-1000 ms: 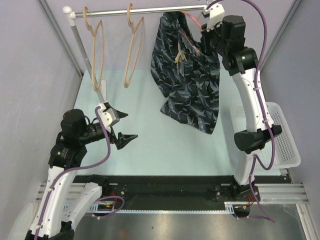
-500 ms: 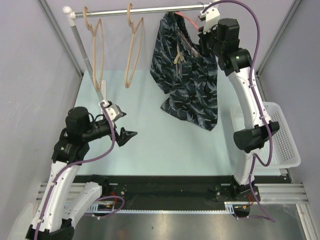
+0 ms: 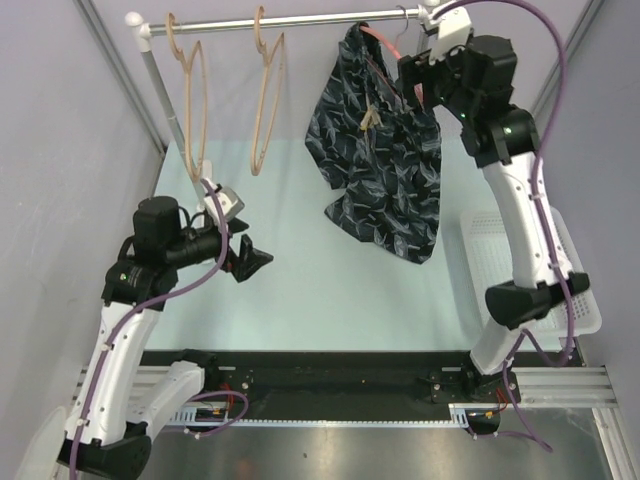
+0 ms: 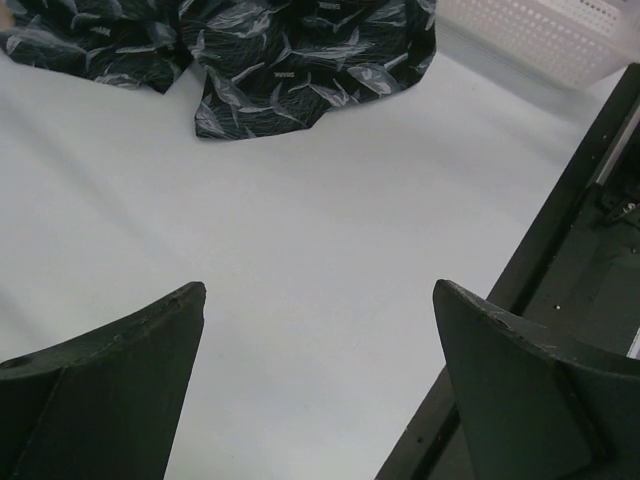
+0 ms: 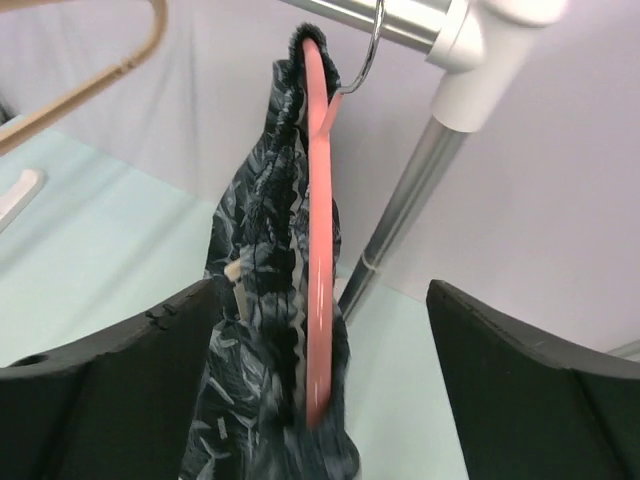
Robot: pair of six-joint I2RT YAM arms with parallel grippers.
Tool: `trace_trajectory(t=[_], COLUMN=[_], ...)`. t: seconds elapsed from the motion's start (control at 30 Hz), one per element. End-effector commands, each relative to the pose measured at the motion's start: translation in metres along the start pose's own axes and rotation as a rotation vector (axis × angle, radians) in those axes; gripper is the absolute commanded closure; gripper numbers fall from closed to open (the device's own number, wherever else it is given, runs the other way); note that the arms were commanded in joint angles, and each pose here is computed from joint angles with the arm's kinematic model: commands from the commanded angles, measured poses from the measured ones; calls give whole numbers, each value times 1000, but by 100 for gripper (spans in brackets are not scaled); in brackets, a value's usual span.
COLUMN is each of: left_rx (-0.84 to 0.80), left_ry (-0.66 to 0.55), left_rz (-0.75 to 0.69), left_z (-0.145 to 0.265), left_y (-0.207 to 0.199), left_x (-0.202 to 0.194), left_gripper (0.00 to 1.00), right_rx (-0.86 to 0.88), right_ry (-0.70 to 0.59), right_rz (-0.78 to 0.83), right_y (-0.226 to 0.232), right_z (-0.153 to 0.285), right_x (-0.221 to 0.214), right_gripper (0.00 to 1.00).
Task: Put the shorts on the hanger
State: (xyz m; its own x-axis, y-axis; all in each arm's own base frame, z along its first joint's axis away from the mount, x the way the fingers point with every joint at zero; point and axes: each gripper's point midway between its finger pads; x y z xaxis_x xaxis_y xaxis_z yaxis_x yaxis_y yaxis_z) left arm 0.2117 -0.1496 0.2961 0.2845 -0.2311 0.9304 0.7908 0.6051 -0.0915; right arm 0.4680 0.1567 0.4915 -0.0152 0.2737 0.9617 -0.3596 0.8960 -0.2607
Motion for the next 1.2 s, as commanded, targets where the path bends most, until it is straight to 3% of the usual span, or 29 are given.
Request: trace_trajectory(t=[0.0, 0.17, 0.2, 0.23, 0.3, 0.4, 0.43, 0.53, 0.77, 1.17], left_rx=[-14, 57, 74, 106, 131, 188, 203, 267, 438, 564], left_ry=[-10, 12, 23, 28, 56, 97, 104, 108, 87, 60], left_rz=[121, 191, 194, 194, 196, 181, 179, 151, 110, 134], left_z=[8, 14, 15, 19, 21, 26, 27, 34, 57, 73], left_y=[5, 19, 22, 24, 26, 30, 31, 35, 48, 61], left_x=[20, 14, 8, 3, -13, -37, -42, -54, -55, -42], left_gripper=[0, 0, 0, 0, 0, 0, 0, 0, 0, 0], right_rx=[9, 53, 74, 85, 108, 105, 121, 101, 45, -19], right_ry=[-158, -170, -121, -152, -81, -69, -3, 32, 71, 47], right_rz=[-11, -26, -35, -35, -49, -56, -70, -95, -170, -238], right_y=[-3, 8, 15, 18, 28, 31, 38, 37, 38, 44], right_z=[72, 122, 121, 147, 151, 186, 185, 213, 254, 288], right_x=[55, 50, 29, 35, -2, -23, -53, -77, -120, -143], right_gripper=[4, 1, 1, 0, 0, 0, 0, 0, 0, 0])
Point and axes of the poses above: each gripper's point midway between its finger pads, its own z axis back along the fingers, its own y axis along the line the jaws close on, x = y × z, and after that the axes turned 3 degrees about z, right-handed
